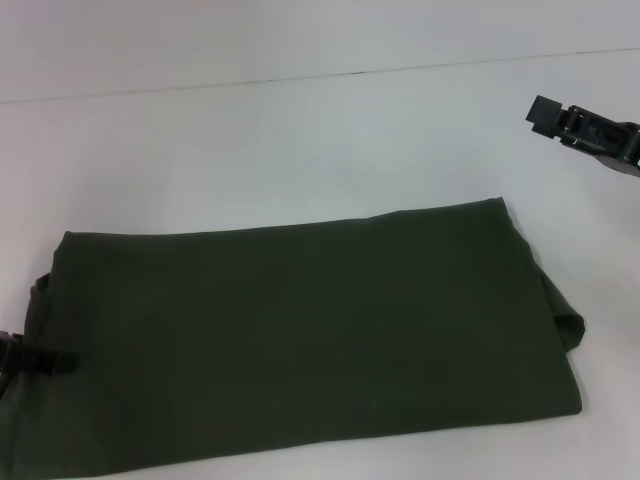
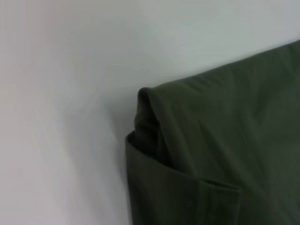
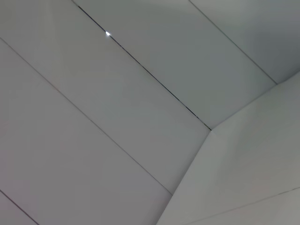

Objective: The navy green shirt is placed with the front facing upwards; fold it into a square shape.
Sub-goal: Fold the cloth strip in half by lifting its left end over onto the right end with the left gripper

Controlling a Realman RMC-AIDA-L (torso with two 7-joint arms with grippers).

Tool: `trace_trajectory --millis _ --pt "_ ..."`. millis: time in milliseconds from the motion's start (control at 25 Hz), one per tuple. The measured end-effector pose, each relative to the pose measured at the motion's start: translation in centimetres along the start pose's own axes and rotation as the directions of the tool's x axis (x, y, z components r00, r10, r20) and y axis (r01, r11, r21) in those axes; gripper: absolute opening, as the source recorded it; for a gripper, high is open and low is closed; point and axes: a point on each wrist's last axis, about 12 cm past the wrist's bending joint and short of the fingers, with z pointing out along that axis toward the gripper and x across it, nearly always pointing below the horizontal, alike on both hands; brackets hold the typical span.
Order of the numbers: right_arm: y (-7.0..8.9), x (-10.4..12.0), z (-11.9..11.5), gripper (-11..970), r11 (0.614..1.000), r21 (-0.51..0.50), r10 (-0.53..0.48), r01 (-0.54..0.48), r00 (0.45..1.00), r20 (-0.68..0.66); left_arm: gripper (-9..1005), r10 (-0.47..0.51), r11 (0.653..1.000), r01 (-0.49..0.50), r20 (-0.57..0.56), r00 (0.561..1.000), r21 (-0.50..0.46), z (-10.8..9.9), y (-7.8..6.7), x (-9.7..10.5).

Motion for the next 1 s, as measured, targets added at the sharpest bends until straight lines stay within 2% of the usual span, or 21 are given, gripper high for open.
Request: trace_trajectory --millis 680,1000 --pt "0.04 -0.06 -0.11 882 1.000 -0.001 0.001 -0.001 1.000 0.007 772 0.003 1.000 -0.003 0.001 1.000 -0.009 0.01 -0.06 -0.20" --pt "0.08 -0.10 -0.29 884 1.000 -0.003 0.000 0.000 1.000 0.012 405 -0.010 1.000 0.010 -0.002 1.000 -0.015 0.08 0.01 -0.30"
